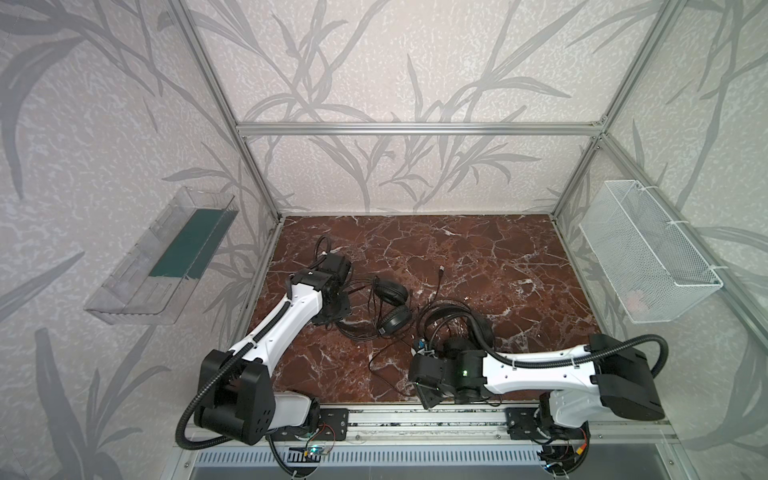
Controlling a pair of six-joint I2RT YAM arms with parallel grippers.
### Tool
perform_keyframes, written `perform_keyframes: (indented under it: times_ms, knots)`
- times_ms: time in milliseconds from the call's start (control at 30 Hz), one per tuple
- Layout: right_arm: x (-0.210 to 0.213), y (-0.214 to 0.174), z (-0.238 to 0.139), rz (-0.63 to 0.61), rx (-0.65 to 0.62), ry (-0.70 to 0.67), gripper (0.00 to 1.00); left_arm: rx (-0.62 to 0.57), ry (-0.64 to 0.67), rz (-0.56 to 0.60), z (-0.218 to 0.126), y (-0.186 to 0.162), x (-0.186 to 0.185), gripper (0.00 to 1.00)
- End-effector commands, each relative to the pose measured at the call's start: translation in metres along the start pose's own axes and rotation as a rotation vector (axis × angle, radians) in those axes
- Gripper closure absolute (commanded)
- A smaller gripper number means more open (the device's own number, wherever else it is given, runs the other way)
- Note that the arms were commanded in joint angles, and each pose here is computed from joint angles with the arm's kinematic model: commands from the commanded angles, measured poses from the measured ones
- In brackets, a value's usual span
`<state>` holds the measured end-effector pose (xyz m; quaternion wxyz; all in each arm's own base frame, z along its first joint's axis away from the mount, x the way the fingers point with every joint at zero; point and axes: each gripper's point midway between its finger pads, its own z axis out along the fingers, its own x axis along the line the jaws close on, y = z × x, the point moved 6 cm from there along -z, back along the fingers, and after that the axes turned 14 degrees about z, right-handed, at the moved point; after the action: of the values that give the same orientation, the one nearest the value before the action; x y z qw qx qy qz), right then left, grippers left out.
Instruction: Wrap the headphones
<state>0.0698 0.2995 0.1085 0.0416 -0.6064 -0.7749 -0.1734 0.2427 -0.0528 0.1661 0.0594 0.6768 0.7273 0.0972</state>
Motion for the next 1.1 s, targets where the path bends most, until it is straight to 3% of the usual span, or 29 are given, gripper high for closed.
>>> perform_keyframes:
  times_ms: [0, 133, 500, 600, 867, 967, 1067]
  knots:
    - [0.025, 0.002, -0.015, -0.108, 0.013, 0.075, 0.36, -0.05, -0.047, -0.021, -0.009, 0.007, -0.005, 1.0]
    - [0.05, -0.002, -0.004, -0.329, -0.026, 0.153, 0.36, -0.054, -0.053, -0.02, -0.01, 0.007, -0.005, 1.0]
    - [0.074, 0.02, 0.039, -0.521, -0.118, 0.045, 0.38, -0.055, -0.048, -0.021, -0.01, 0.006, -0.004, 1.0]
    - [0.077, 0.026, 0.048, -0.543, -0.134, 0.024, 0.45, -0.055, -0.048, -0.022, -0.01, 0.006, -0.004, 1.0]
    - [0.066, 0.018, 0.062, -0.515, -0.043, 0.062, 0.85, -0.065, -0.035, -0.026, -0.011, 0.007, -0.002, 1.0]
    - [0.07, 0.01, 0.044, -0.563, -0.033, 0.092, 1.0, -0.06, -0.033, -0.028, -0.01, 0.007, -0.001, 1.0]
    - [0.089, -0.006, 0.009, -0.712, -0.04, 0.174, 1.0, -0.057, -0.029, -0.03, -0.009, 0.008, -0.001, 1.0]
